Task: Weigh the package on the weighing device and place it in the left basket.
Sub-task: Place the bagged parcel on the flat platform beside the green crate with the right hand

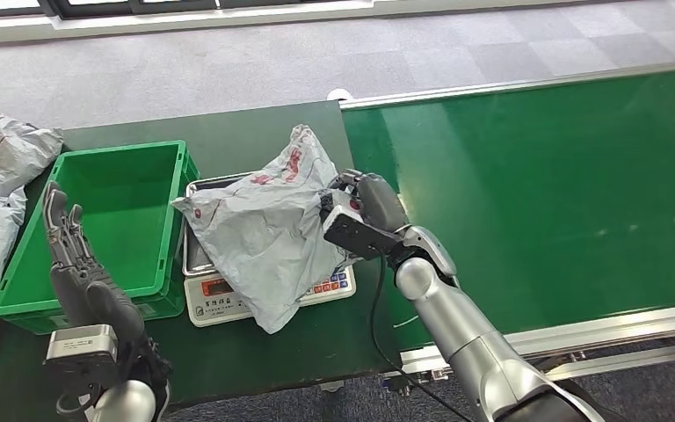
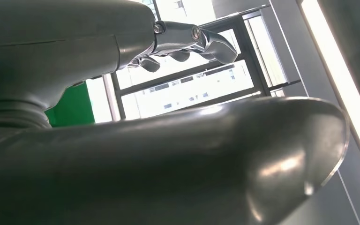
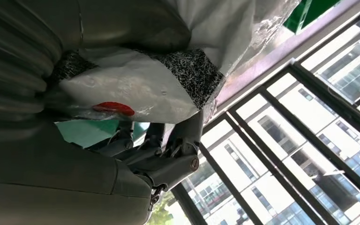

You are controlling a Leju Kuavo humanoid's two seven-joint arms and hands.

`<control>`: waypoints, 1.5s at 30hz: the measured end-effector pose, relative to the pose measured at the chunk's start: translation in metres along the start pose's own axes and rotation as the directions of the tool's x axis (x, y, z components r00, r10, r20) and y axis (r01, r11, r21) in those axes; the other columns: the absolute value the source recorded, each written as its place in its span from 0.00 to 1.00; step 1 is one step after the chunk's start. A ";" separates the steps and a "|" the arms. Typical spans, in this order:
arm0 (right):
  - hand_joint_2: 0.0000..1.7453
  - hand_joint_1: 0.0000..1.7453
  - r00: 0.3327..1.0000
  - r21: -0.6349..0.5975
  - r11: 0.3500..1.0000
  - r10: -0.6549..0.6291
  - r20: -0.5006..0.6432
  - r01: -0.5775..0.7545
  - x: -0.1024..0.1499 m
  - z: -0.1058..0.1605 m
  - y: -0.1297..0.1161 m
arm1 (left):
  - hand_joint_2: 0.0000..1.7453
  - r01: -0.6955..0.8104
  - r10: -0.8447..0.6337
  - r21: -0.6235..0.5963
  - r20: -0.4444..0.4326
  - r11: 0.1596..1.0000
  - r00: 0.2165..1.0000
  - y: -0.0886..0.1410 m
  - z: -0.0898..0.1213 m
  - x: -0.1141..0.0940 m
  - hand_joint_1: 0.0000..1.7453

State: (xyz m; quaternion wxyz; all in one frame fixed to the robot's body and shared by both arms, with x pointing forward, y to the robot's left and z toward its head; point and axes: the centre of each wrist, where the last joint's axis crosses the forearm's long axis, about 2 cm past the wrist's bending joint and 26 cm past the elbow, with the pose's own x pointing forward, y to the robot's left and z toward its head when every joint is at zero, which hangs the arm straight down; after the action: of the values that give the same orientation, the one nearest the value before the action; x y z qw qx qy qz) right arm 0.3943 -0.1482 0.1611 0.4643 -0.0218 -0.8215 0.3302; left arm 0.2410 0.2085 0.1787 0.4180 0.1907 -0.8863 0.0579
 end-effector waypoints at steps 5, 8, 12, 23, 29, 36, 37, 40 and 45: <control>0.00 0.00 0.998 -0.041 0.997 0.062 -0.010 -0.062 -0.001 0.002 0.000 | 0.00 0.011 -0.011 -0.012 0.006 1.000 1.000 0.001 0.001 0.001 0.00; 0.00 0.00 0.995 -0.074 0.992 0.103 -0.012 -0.103 0.000 0.004 0.000 | 0.00 0.017 -0.017 -0.022 0.011 1.000 1.000 0.001 0.002 0.002 0.00; 0.00 0.00 0.988 -0.105 0.982 0.152 -0.029 -0.154 0.000 0.010 0.002 | 0.00 0.023 -0.023 -0.033 0.004 0.999 1.000 0.003 0.006 0.001 0.00; 0.00 0.00 0.961 -0.225 0.935 0.273 -0.041 -0.275 0.006 0.026 0.000 | 0.00 0.039 -0.039 -0.046 -0.012 0.998 0.999 0.006 0.014 -0.001 0.00; 0.00 0.00 0.948 -0.311 0.899 0.318 -0.022 -0.309 0.020 0.036 -0.005 | 0.00 0.045 -0.046 -0.052 -0.025 0.998 0.999 0.007 0.018 -0.001 0.00; 0.00 0.00 0.945 -0.366 0.879 0.327 -0.006 -0.306 0.033 0.047 -0.009 | 0.00 0.050 -0.052 -0.057 -0.035 0.997 0.998 0.008 0.021 -0.002 0.00; 0.00 0.00 0.945 -0.370 0.877 0.328 -0.003 -0.306 0.034 0.048 -0.010 | 0.00 0.050 -0.052 -0.058 -0.036 0.997 0.998 0.009 0.022 -0.002 0.00; 0.00 0.00 0.944 -0.377 0.875 0.330 0.003 -0.304 0.036 0.049 -0.011 | 0.00 0.051 -0.053 -0.059 -0.037 0.997 0.998 0.009 0.022 -0.002 0.00; 0.00 0.00 0.946 -0.418 0.861 0.324 0.015 -0.289 0.039 0.056 -0.011 | 0.00 0.053 -0.055 -0.061 -0.036 0.997 0.998 0.009 0.024 -0.002 0.00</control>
State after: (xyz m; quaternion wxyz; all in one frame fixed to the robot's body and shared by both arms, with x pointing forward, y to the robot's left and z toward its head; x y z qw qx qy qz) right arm 0.3312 -0.1728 0.1768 0.3557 -0.2352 -0.8772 0.2207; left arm 0.2218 0.2115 0.1622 0.4418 0.2010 -0.8740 0.0237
